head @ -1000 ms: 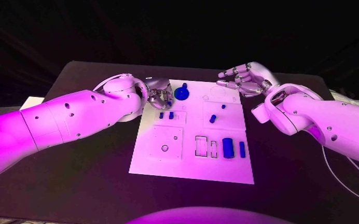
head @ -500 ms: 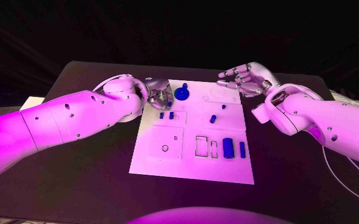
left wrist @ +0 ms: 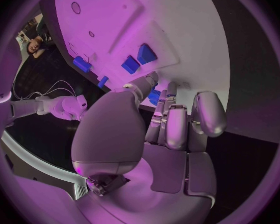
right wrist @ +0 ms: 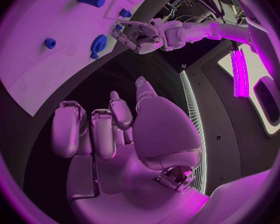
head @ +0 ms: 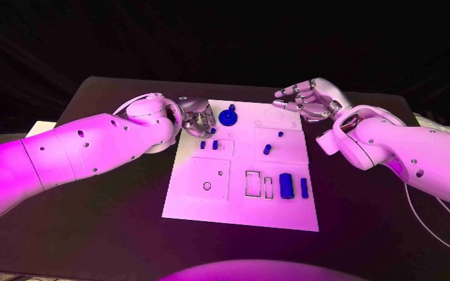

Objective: Assemble the parts on the task board

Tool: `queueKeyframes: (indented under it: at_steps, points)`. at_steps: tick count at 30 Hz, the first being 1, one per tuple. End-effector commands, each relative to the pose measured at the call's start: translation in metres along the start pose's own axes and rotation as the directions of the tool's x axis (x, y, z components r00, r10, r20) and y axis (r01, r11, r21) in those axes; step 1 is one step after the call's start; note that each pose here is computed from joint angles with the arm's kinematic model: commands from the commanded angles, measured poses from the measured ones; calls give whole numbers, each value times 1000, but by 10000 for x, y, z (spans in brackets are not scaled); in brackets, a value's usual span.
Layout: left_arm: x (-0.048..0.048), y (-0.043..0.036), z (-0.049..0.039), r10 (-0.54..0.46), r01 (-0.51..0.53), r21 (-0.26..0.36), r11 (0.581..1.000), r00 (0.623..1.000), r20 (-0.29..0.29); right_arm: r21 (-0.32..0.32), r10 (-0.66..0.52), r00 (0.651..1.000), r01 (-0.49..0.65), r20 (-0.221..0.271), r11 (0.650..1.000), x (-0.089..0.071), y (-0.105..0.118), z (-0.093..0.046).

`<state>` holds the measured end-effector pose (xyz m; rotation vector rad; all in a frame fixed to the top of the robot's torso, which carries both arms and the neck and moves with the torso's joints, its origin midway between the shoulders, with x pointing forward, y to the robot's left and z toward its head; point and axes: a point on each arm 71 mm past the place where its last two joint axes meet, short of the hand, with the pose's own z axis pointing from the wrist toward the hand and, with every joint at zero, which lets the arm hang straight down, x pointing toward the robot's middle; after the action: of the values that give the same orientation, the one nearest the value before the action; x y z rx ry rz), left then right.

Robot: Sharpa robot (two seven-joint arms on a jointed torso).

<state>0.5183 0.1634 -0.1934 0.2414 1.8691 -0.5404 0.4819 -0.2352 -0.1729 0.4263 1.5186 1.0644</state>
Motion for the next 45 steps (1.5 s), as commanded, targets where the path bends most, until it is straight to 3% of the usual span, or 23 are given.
queueKeyframes:
  at_steps: [1, 6, 9, 11, 14, 17, 19, 21, 25, 28, 32, 38, 45]
  points:
    - [-16, 30, -31, -9, 9, -7, 1000, 1000, 14, 4, -7, 1000, 8, -7, 1000, -6, -19, -1]
    - [-48, 135, -123, -94, 94, 0, 996, 995, 27, 33, -59, 998, 60, -32, 998, -24, -81, 0]
    - [-106, 235, -202, -245, 244, 30, 969, 967, 63, 38, -145, 987, 148, -70, 988, -24, -115, -4]
    - [-158, 301, -257, -369, 363, 70, 929, 924, 102, 32, -226, 969, 230, -101, 973, -12, -125, -8]
    - [-241, 393, -339, -610, 592, 148, 792, 775, 163, 5, -382, 913, 387, -145, 922, 18, -121, -21]
    - [-280, 445, -406, -825, 796, 219, 564, 534, 187, -26, -518, 836, 523, -180, 852, 74, -99, -30]
    - [-285, 458, -443, -906, 873, 253, 418, 378, 190, -47, -599, 775, 603, -201, 796, 130, -83, -41]
    - [-284, 456, -468, -940, 904, 274, 328, 284, 188, -63, -652, 727, 656, -215, 752, 178, -71, -52]
    - [-272, 435, -511, -973, 933, 298, 200, 154, 171, -94, -735, 637, 738, -231, 669, 269, -41, -68]
    - [-264, 425, -531, -981, 940, 305, 153, 105, 166, -106, -770, 592, 772, -239, 626, 312, -30, -70]
    - [-261, 435, -550, -982, 942, 309, 129, 79, 169, -114, -792, 562, 794, -237, 597, 339, -16, -70]
    - [-261, 491, -567, -977, 943, 306, 129, 68, 203, -123, -806, 545, 805, -232, 580, 364, 1, -74]
    - [-264, 539, -570, -973, 943, 304, 134, 66, 223, -127, -810, 548, 806, -207, 578, 383, 27, -59]
